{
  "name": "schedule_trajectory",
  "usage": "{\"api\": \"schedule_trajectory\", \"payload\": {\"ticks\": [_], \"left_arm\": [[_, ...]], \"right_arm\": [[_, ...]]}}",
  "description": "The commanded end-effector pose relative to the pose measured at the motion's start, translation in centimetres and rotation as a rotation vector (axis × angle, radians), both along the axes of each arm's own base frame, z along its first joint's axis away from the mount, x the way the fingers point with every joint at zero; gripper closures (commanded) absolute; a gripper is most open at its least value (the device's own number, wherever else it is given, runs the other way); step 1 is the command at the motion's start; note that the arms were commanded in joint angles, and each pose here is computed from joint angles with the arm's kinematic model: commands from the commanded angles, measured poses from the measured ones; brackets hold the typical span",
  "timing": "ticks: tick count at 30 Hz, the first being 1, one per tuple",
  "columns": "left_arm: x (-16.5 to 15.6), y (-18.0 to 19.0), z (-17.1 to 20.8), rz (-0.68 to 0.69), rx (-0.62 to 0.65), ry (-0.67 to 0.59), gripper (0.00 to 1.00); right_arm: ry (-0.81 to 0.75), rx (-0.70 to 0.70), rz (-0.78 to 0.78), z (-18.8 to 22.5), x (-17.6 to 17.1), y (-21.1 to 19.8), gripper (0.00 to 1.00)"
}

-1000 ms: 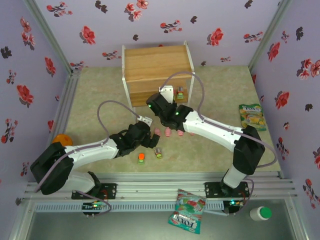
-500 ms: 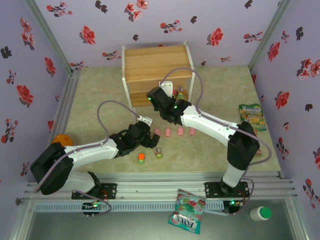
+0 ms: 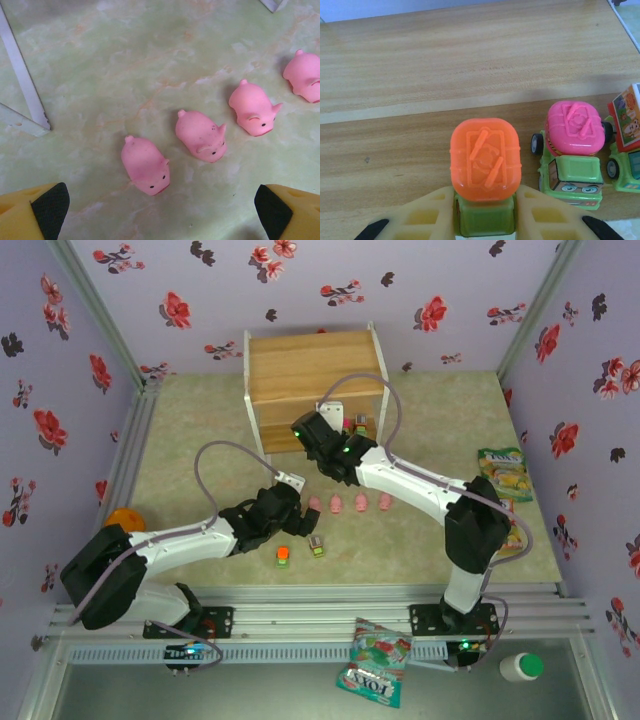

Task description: Place and organize the plastic toys onto the shelf

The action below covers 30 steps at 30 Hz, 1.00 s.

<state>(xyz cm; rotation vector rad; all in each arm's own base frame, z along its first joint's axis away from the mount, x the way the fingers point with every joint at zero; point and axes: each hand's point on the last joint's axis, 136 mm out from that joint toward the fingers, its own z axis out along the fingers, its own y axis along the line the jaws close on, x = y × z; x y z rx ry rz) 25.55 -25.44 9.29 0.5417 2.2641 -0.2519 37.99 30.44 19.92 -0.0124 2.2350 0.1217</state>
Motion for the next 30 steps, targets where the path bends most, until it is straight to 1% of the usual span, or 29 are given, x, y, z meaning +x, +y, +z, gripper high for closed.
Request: {"api": "schedule_trajectory", "payload": {"ticks": [1,30], "left_arm": [[0.4,-0.2,1.4,0.009,-0.029,-0.012,0.0],[0.4,-0.2,1.3,0.007,-0.025,-0.01,0.0]], "right_arm": [[-0.007,-0.011,0.003,0.4,0.8,0.2,0.72],[-0.008,-0.081,-0.029,-1.1,1.7,-0.7,0.71]]}}
